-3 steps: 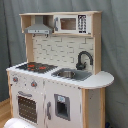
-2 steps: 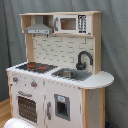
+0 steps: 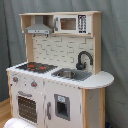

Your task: Play with the kitchen

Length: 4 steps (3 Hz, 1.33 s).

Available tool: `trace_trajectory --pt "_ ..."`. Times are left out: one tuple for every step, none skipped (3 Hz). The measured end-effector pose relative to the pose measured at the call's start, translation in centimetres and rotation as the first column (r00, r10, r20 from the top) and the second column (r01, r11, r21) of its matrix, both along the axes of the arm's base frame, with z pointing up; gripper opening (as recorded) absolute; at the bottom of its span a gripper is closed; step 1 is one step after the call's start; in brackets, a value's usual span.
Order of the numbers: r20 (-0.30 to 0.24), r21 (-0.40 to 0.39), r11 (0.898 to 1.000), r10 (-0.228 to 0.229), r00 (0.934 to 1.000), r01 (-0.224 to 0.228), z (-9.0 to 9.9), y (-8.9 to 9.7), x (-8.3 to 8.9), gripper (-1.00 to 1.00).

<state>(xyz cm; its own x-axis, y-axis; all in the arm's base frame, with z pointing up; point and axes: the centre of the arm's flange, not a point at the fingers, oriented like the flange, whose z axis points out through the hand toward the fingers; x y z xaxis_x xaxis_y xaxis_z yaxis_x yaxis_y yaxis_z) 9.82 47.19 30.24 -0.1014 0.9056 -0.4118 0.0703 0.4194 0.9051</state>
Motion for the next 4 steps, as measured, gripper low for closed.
trace_trajectory --pt "-0.006 0.127 0.992 -0.018 0.9998 0.019 0.4 -0.4 0.4 1.00" --pt "-0.017 0.273 0.961 -0.026 0.9995 0.030 0.5 -0.8 1.0 1.00" --pt "-0.027 0.375 0.926 -0.024 0.9994 0.032 0.5 -1.1 1.3 1.00" --pt "-0.038 0.478 0.877 -0.021 0.9991 0.036 0.5 -1.4 1.8 1.00"
